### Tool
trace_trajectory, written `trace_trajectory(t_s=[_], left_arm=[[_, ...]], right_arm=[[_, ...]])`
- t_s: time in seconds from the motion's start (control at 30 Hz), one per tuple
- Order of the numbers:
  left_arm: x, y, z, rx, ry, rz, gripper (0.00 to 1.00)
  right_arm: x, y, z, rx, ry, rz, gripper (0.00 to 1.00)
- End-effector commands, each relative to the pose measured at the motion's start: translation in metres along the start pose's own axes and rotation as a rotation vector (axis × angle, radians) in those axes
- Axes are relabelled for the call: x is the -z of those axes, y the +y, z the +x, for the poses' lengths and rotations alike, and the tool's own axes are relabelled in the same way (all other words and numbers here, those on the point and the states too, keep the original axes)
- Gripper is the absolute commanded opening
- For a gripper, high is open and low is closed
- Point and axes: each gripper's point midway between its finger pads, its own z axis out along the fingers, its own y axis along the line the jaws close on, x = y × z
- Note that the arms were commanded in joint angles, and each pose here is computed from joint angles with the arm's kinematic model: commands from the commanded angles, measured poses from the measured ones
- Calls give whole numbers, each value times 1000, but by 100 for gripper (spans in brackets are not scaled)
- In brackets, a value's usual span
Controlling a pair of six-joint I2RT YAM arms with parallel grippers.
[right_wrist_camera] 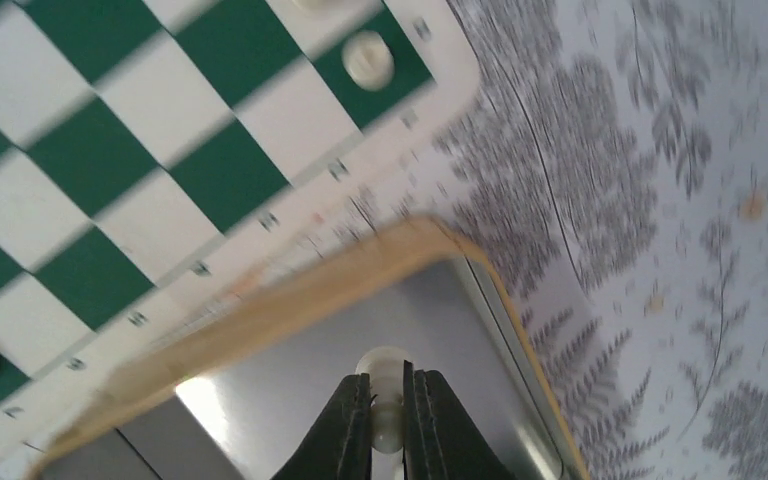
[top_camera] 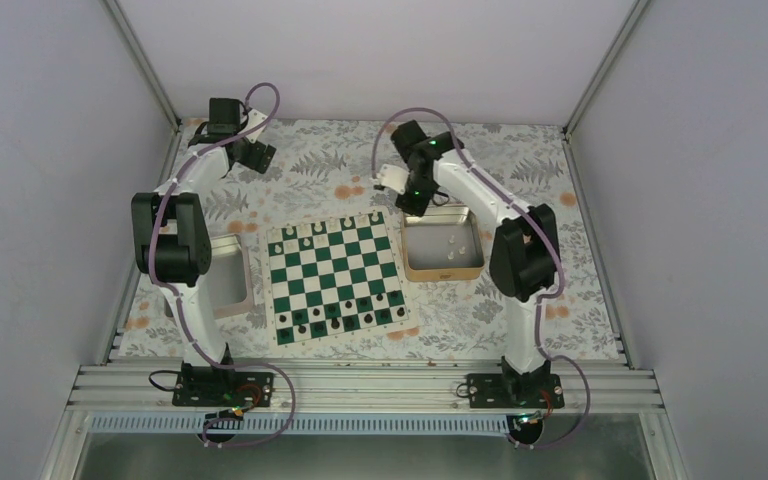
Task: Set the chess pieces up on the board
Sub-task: Pick up the chess piece from the storage box, then place the chess piece on the chessboard.
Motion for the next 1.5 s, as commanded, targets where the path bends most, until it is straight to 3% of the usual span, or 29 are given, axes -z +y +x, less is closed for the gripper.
trace_trajectory(t_s=[0.0,0.43,0.67,1.47], left_arm=[[15,6,-11,-4,-42,-15,100],[15,8,-11,-7,-43,-28,100],[13,7,-8,-11,-39,-29,100],[14,3,-6,-16,-41,-12,100]], right_arm=[[1,37,-36,115,-16,-50,8],[-45,112,-112,308,-101,-144,8],[-58,128,-142,330,-174,-150,7],[-91,121,-151,341,-161,-118,9]])
